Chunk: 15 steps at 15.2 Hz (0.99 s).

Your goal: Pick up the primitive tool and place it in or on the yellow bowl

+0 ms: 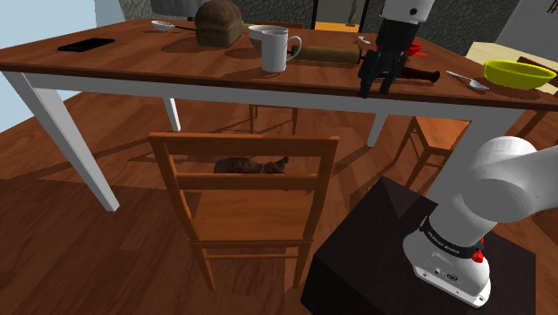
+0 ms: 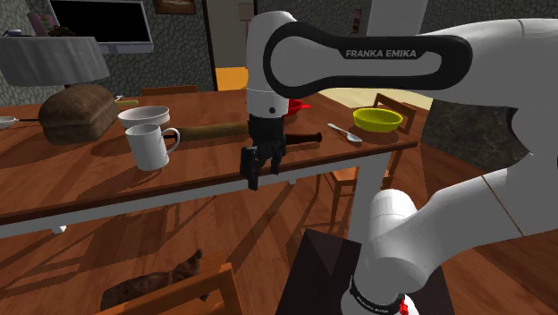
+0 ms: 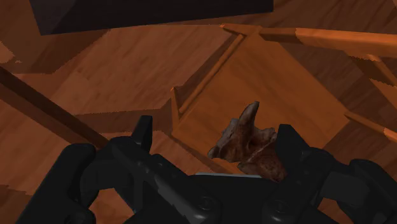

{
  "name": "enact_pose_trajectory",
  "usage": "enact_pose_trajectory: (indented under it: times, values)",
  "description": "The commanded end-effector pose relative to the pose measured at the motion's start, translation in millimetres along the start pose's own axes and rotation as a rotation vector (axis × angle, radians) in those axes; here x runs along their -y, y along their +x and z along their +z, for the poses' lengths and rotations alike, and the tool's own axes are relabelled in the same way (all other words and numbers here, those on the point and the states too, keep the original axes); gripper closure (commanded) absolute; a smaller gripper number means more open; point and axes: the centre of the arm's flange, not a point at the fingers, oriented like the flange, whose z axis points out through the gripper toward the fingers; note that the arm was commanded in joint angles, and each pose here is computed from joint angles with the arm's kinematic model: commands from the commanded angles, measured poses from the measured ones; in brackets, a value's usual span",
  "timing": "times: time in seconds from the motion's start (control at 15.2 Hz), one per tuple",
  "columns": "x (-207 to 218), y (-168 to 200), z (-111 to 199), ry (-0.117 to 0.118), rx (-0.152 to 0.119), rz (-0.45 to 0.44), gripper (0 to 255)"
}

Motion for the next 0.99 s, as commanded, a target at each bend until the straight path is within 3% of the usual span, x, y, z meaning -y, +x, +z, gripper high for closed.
enact_pose_trajectory:
  times: [0.0,0.46,0.92]
  values:
    - [0.0,0.0,0.0,0.000,0.000,0.000,0]
    - [-87.6,-1.4,-31.3,0.009,0.014,-0.289,0]
    - [-172.3,22.7,-61.7,0.019,0.028,-0.579,0]
